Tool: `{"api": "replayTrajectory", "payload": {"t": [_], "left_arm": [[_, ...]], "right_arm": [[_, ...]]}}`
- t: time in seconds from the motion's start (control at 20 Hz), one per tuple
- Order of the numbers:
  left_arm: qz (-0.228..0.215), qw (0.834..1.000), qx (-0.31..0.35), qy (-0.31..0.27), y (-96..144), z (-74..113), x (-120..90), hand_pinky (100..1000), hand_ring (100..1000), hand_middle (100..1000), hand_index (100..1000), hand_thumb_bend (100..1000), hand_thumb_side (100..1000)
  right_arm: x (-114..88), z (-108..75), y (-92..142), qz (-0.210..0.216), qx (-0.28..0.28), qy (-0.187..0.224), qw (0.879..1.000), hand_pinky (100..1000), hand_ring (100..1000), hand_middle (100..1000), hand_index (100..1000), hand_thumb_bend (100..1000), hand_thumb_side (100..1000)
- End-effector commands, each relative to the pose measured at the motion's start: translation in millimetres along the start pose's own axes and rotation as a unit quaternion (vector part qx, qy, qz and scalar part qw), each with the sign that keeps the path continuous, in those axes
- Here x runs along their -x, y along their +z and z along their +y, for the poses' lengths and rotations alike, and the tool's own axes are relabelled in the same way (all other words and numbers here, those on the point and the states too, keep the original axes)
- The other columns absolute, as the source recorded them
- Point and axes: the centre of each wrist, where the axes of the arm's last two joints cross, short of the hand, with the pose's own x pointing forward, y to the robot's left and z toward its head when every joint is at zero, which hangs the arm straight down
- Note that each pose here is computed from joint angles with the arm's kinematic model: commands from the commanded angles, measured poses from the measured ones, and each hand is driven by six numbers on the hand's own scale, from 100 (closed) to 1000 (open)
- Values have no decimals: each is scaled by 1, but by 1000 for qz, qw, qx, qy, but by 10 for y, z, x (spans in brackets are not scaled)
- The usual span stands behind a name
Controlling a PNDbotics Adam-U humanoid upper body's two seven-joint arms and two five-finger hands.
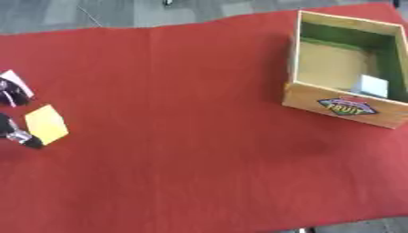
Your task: Pick up the objects with one hand, pass them to the other hand, and then place them into the box on the other side of the table.
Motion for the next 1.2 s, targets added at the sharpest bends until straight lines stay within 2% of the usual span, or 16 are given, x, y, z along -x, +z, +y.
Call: {"api": "replayTrajectory", "payload": {"t": [0.05,0.3,0.6,0.8,1.0,1.2], "left_arm": [[17,1000,-10,-5,3,70,45,802,823,753,786,838,354],[17,1000,-15,-8,-75,31,13,797,813,744,771,807,326],[18,1000,-18,-12,-118,11,-9,794,810,741,731,745,233],[20,1000,-18,-8,-136,12,-18,792,806,737,707,651,177],[20,1000,-19,-1,-155,7,-34,791,803,733,690,621,200],[24,999,-23,5,-172,6,-45,787,796,721,658,557,173]], "right_arm": [[-64,-27,-39,-2,-8,14,1000,981,1000,892,999,100,482],[-47,-30,-29,2,-7,14,1000,982,1000,892,999,100,484],[-27,-40,-16,6,-7,15,1000,984,1000,892,1000,100,486],[-20,-42,-11,8,-7,16,1000,985,1000,892,1000,100,486],[-15,-40,-8,10,-8,17,1000,989,1000,893,1000,100,482],[-7,-37,-2,11,-12,18,1000,992,1000,895,1000,100,480]]}}
